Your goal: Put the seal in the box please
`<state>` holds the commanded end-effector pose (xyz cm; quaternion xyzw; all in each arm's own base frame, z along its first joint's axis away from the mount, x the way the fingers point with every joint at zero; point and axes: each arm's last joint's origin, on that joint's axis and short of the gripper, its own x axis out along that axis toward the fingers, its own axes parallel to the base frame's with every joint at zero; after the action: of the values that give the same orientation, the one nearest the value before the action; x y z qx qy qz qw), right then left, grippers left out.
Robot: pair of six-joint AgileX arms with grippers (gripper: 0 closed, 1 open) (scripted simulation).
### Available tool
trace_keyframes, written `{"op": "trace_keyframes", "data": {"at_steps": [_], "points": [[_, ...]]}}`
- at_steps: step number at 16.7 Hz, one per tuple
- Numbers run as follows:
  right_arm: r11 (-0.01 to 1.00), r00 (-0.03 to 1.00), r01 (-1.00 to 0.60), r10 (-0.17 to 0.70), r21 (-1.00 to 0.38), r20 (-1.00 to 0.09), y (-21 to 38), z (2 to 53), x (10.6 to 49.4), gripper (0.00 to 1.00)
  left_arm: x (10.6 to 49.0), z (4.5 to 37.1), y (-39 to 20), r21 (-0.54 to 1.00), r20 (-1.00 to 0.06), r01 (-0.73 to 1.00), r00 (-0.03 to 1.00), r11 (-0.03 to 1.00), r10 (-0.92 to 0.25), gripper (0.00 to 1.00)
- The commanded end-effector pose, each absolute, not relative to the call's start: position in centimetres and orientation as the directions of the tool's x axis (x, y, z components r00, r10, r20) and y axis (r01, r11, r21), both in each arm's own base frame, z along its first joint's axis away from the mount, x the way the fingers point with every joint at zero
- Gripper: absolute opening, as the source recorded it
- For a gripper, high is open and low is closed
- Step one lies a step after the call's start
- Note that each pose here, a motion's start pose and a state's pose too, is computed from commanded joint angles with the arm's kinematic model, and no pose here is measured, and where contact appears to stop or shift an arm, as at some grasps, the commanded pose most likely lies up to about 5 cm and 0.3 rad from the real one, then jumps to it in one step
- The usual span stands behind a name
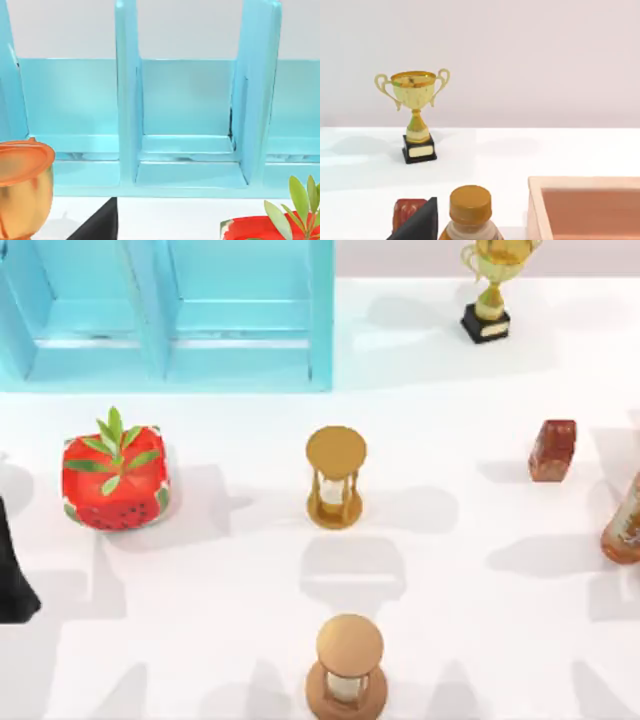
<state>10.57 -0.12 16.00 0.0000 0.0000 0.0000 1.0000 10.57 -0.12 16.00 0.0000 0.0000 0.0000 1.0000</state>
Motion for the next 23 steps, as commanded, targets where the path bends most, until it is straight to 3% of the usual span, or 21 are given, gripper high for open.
{"op": "trace_keyframes", "data": {"at_steps": [6, 12, 18, 23], "points": [[1.000, 0.997, -0.015, 0.016, 0.010, -0.076, 0.0, 17.9, 10.7, 1.00, 10.6, 16.0, -0.1, 0.000, 0.000, 0.000, 1.000, 1.000, 0.000, 1.00], [0.998, 0.923, -0.040, 0.055, 0.048, -0.381, 0.8, 25.8, 14.0, 1.00, 10.6, 16.0, -0.1, 0.000, 0.000, 0.000, 1.000, 1.000, 0.000, 1.00], [0.997, 0.642, -0.031, 0.072, 0.068, -0.763, 2.9, 30.4, 24.8, 1.00, 10.6, 16.0, -0.1, 0.000, 0.000, 0.000, 1.000, 1.000, 0.000, 1.00], [0.999, 0.349, -0.007, 0.050, 0.050, -0.936, 5.5, 29.1, 34.2, 1.00, 10.6, 16.0, -0.1, 0.000, 0.000, 0.000, 1.000, 1.000, 0.000, 1.00]]}}
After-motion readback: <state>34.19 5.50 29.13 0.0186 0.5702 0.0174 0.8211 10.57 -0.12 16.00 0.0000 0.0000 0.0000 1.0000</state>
